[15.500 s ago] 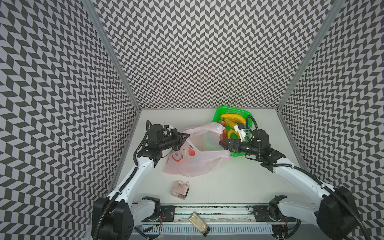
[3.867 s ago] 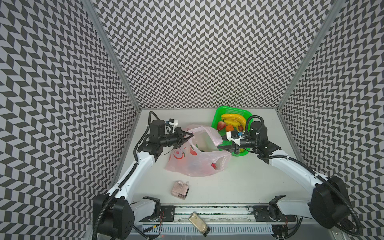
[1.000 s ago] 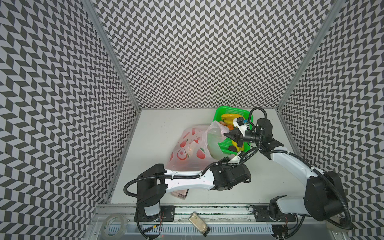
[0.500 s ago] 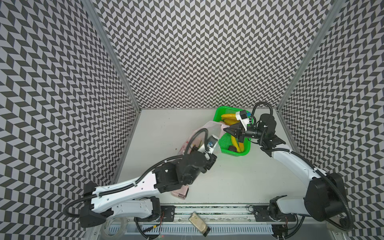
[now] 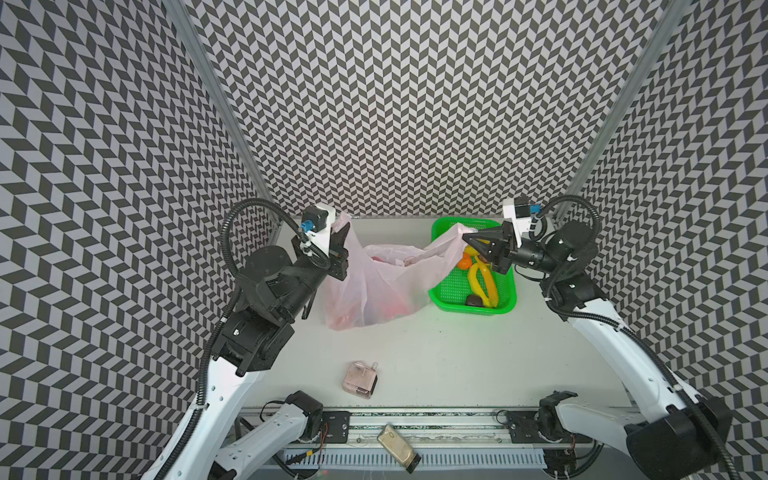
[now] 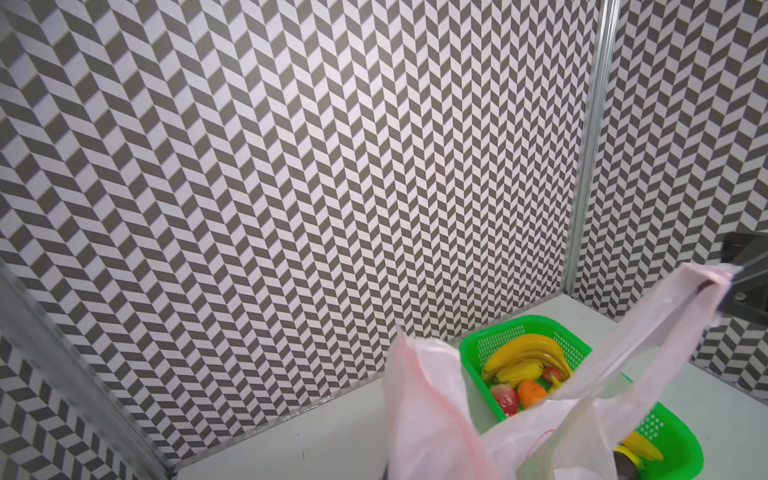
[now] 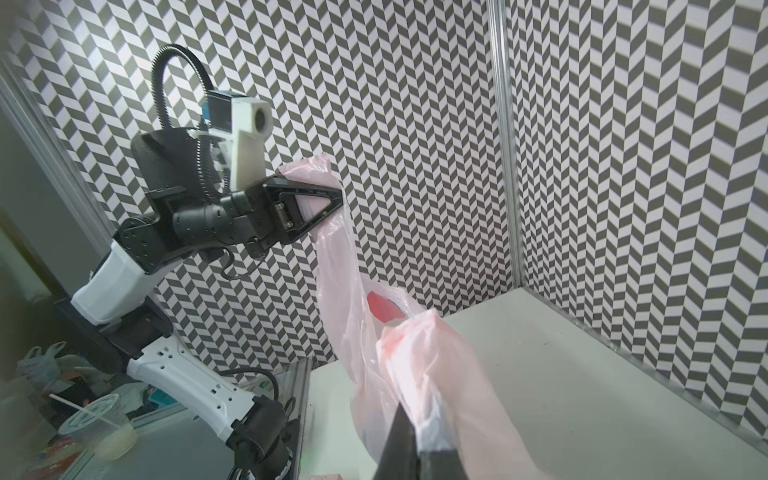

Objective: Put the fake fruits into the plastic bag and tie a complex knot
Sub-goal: 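Lift both bag handles upward with both grippers, raising the bag upright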

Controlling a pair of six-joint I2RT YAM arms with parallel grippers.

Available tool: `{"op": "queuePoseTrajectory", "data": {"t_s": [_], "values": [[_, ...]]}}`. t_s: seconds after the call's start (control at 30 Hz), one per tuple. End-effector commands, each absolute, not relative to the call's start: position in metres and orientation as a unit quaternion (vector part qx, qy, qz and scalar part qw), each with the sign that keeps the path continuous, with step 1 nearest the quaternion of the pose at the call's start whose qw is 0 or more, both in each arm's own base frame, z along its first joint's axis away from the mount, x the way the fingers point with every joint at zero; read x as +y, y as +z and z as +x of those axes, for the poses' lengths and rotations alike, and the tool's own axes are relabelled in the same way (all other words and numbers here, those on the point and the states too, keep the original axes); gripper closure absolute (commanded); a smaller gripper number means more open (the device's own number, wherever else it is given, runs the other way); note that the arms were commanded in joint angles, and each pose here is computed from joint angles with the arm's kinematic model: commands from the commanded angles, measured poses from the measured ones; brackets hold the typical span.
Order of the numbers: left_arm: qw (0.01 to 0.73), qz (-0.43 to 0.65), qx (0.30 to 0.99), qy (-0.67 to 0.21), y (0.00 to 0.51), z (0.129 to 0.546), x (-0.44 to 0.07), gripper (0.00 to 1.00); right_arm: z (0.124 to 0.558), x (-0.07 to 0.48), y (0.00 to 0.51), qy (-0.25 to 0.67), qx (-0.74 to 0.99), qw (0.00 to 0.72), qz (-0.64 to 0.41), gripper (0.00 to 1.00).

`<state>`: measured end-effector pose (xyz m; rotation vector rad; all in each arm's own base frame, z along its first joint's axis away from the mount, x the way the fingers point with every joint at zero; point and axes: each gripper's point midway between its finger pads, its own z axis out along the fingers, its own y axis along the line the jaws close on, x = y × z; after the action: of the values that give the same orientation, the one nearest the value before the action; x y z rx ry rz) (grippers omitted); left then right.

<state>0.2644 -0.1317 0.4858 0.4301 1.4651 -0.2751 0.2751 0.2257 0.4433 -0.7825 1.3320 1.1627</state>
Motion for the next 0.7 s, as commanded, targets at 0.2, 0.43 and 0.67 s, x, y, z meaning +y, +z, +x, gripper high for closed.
{"op": "queuePoseTrajectory", "data": {"t_s": [0.2,0.43,0.67], "values": [[0.691,0.248,0.639,-0.231,0.478,0.275,-0.175,1.0,0.291,0.19,0.447,0.417,0.636,0.598,-0.25,1.0],[0.644,0.262,0.65,-0.308,0.437,0.292,-0.191,1.0,0.313,0.164,0.411,0.394,0.687,0.573,-0.212,1.0],[0.613,0.3,0.621,-0.387,0.418,0.301,-0.196,1.0,0.344,0.133,0.399,0.385,0.692,0.58,-0.194,1.0]]}}
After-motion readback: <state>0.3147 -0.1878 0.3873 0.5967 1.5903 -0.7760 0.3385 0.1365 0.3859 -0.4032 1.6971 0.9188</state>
